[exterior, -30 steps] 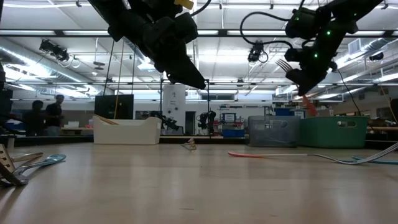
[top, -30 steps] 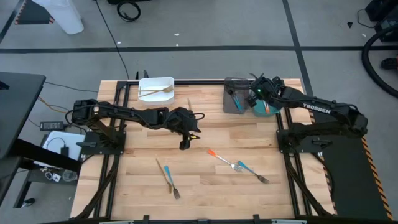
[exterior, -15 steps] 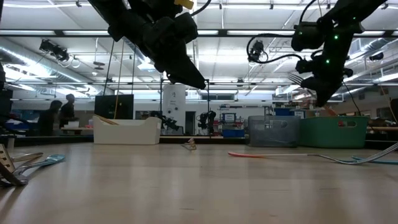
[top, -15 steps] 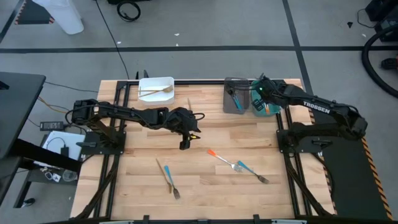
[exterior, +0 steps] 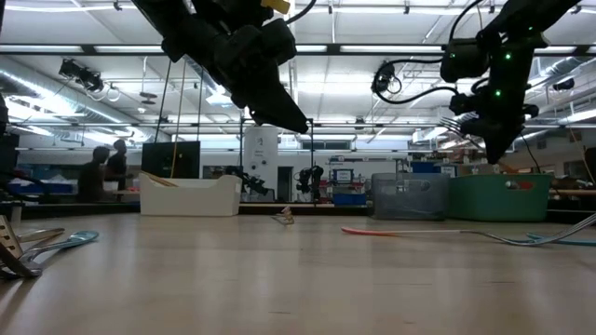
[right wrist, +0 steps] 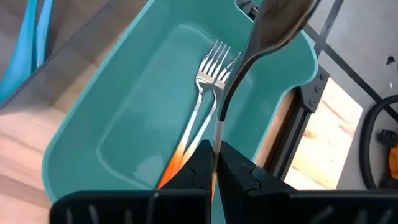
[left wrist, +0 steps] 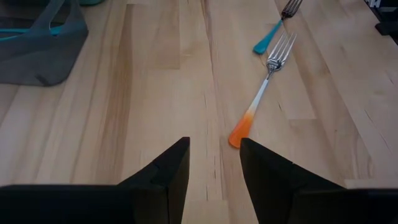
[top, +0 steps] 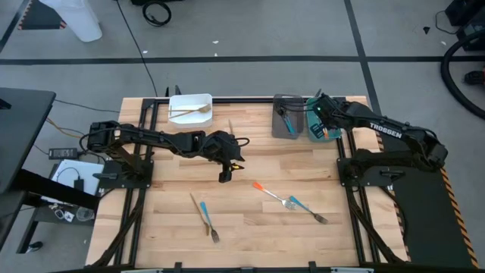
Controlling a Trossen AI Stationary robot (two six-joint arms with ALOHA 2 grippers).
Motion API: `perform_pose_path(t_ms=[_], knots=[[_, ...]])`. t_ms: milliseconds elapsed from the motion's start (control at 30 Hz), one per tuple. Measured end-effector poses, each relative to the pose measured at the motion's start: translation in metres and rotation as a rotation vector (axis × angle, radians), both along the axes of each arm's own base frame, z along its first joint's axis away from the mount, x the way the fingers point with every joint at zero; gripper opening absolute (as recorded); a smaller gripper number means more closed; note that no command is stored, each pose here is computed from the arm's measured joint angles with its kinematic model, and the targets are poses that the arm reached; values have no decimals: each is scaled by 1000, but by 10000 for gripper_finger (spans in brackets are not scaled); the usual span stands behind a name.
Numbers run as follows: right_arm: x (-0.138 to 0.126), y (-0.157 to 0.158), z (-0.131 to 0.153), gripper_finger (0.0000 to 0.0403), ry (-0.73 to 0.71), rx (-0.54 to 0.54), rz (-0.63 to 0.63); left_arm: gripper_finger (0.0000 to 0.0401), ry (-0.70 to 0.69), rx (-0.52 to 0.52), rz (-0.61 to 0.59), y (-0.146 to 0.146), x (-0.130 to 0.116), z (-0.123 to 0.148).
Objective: Sort silverware by color (type)
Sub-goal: Put the left orange fork into the green bin, then put the top gold fork into the white bin
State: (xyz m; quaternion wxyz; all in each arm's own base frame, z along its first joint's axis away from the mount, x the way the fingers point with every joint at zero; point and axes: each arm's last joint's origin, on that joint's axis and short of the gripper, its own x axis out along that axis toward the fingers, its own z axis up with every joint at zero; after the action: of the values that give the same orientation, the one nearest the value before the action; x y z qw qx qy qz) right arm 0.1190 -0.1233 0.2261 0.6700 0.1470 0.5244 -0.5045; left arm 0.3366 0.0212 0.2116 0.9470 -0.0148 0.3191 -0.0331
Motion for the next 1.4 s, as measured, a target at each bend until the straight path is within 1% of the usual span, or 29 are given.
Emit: perform_pose_path(t_ms=[167,300,400,500,900,1100,1267,1400], knots=[[0,1,-1,19,-26,21,-17,150,12,-1,0,0,-1,-1],[0,1,-1,36,-38,34,-27,150,23,-2,0,0,-1,-2],[1,3,-1,47,-71,75,-16,150,30,-2,0,0,-2,-2],[1,3,-2,50,-91,97,-14,150,32,-3,0,0,-2,-2],[1,3,-2,52,-91,92,-33,150,35,-3,0,0,-2,-3],[5,6,-2,52,-169,166,10,150,97,-20,-33,-5,-6,-7],[12,8,-1,52,-207,147,44,150,167,-6,-78,-13,-11,-12],[22,11,2,51,-267,129,119,150,201,-6,-97,-19,-13,-14]])
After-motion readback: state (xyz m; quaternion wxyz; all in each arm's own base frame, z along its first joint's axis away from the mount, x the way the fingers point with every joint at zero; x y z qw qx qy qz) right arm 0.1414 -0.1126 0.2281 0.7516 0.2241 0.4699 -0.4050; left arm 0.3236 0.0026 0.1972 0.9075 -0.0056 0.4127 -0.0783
